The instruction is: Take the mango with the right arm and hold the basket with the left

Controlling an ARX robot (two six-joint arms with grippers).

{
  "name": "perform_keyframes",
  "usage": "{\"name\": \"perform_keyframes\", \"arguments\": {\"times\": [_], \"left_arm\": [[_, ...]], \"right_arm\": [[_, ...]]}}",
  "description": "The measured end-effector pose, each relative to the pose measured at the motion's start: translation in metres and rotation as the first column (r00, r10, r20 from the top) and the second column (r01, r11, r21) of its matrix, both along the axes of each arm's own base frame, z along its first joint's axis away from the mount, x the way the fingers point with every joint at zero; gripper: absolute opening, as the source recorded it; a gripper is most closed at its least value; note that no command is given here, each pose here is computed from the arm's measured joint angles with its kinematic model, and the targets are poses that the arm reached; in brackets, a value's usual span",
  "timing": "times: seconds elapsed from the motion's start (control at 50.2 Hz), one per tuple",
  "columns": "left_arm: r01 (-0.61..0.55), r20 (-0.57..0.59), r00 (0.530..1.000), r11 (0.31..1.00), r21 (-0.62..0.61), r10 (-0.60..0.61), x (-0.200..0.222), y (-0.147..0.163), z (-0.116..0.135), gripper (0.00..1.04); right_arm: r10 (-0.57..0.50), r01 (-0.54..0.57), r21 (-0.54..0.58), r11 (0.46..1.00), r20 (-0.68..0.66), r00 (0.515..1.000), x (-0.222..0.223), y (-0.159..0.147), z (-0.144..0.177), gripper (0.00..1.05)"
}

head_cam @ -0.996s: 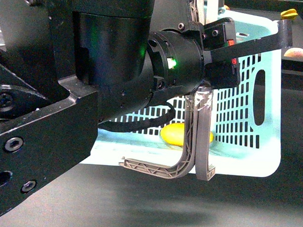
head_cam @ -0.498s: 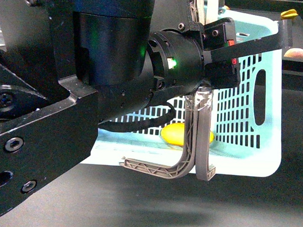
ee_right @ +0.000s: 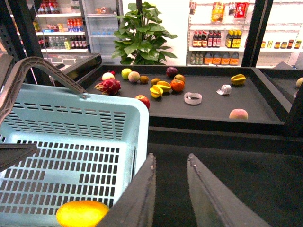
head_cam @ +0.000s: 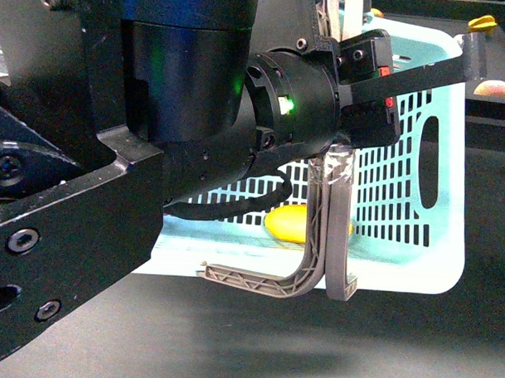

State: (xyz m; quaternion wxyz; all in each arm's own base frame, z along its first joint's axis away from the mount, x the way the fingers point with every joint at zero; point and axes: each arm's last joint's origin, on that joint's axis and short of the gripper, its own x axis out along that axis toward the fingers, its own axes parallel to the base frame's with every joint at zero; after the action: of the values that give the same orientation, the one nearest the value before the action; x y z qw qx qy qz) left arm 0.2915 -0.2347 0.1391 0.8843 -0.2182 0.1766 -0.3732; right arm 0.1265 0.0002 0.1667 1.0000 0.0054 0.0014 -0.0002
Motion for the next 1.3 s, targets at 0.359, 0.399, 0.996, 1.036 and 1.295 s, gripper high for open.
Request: {"name": "perform_keyframes", "arguments": {"times": [0.359,0.399,0.996,1.036,1.295], "left_arm": [[0.000,0.000,1.000,1.000,0.000,0.000,0.000,0.000,0.000,0.16],[0.000,0.000,1.000,1.000,0.000,0.000,0.000,0.000,0.000,0.16],[0.000,0.001,1.000,1.000,0.000,0.000,0.000,0.000,0.000,0.16],[0.000,0.001,1.000,1.000,0.000,0.000,0.000,0.000,0.000,0.16],[-0.002,0.000,1.000,1.000,0.000,0.002,0.000,0.000,0.000,0.16]], "right_arm": [[0.001,-0.001,-0.008,1.000,0.009,1.000,-0.009,0.000,0.002,0.02],[0.001,-0.001,-0.008,1.000,0.009,1.000,-0.010,0.000,0.002,0.02],[0.002,-0.002,-0.008,1.000,-0.022,1.000,-0.026,0.000,-0.003,0.02],[0.003,-0.003,-0.008,1.000,0.001,1.000,-0.028,0.000,-0.002,0.02],[0.003,-0.003,-0.008,1.000,0.005,1.000,-0.029,0.000,-0.001,0.02]]}}
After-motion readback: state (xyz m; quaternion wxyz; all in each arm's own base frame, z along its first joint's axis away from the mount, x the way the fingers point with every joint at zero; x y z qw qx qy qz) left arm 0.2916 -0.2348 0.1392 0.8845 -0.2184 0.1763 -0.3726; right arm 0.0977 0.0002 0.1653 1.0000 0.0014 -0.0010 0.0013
